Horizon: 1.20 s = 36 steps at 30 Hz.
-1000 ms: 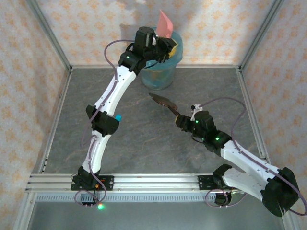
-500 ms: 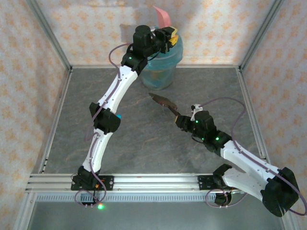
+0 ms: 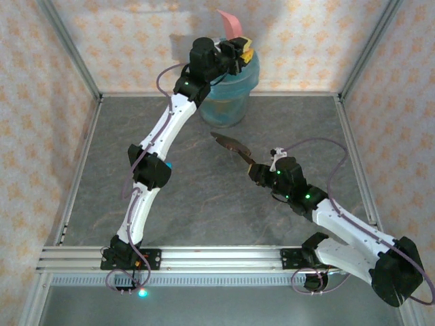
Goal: Sweep away the paper scraps from the table
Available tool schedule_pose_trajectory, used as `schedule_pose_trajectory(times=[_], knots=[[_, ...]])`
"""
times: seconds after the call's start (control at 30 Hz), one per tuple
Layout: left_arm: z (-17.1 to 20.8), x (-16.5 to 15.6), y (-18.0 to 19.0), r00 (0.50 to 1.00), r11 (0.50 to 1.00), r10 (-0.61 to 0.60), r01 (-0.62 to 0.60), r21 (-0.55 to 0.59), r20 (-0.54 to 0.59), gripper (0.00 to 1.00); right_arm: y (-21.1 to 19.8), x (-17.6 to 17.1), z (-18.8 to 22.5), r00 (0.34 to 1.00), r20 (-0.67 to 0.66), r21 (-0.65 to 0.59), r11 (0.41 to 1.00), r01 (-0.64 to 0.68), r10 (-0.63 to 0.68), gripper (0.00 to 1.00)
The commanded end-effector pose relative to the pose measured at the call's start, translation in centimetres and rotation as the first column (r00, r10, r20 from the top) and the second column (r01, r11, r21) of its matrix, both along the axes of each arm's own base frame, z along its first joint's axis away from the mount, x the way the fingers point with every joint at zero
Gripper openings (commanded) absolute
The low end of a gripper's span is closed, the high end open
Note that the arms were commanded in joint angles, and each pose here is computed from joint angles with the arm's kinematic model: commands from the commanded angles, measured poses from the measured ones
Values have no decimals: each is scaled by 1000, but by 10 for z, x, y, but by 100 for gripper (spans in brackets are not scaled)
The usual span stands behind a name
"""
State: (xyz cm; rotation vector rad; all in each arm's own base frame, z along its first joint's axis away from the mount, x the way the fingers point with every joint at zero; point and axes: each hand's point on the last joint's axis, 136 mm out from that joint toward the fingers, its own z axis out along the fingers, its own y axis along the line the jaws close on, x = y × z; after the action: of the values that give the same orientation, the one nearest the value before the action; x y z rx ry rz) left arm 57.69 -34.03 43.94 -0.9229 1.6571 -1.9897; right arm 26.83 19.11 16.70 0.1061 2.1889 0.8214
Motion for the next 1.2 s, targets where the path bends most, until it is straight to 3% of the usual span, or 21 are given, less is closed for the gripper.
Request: schedule_pose_trajectory(times=[0.0, 0.27, 0.5, 0.63, 0.8, 0.93, 1.1, 1.17], knots=[[30, -24, -13, 993, 998, -62, 63, -3, 99, 0, 3, 8, 16, 998, 55, 43, 999, 10, -12, 0], [48, -74, -22, 970, 972, -168, 134, 192, 177, 0, 1, 9, 16, 998, 51, 42, 999, 18, -21, 0], [42, -149, -34, 927, 860, -322, 201, 470, 191, 0, 1, 8, 16, 998, 52, 43, 999, 19, -22, 0], [30, -193, -26, 905, 755, -384, 194, 626, 183, 0, 0, 8, 15, 999, 47, 45, 999, 23, -25, 0], [-12, -235, 8, 909, 575, -401, 152, 804, 115, 0, -1, 8, 15, 998, 48, 45, 999, 28, -31, 0], [-60, -259, 55, 938, 427, -346, 135, 894, 24, 0, -1, 9, 15, 998, 49, 47, 998, 29, -32, 0], [-100, -298, 120, 968, 295, -250, 89, 951, -13, 0, -1, 8, 16, 998, 51, 48, 998, 27, -30, 0], [-114, -314, 150, 978, 215, -206, 77, 974, -32, 0, -2, 7, 17, 998, 58, 52, 998, 28, -31, 0]])
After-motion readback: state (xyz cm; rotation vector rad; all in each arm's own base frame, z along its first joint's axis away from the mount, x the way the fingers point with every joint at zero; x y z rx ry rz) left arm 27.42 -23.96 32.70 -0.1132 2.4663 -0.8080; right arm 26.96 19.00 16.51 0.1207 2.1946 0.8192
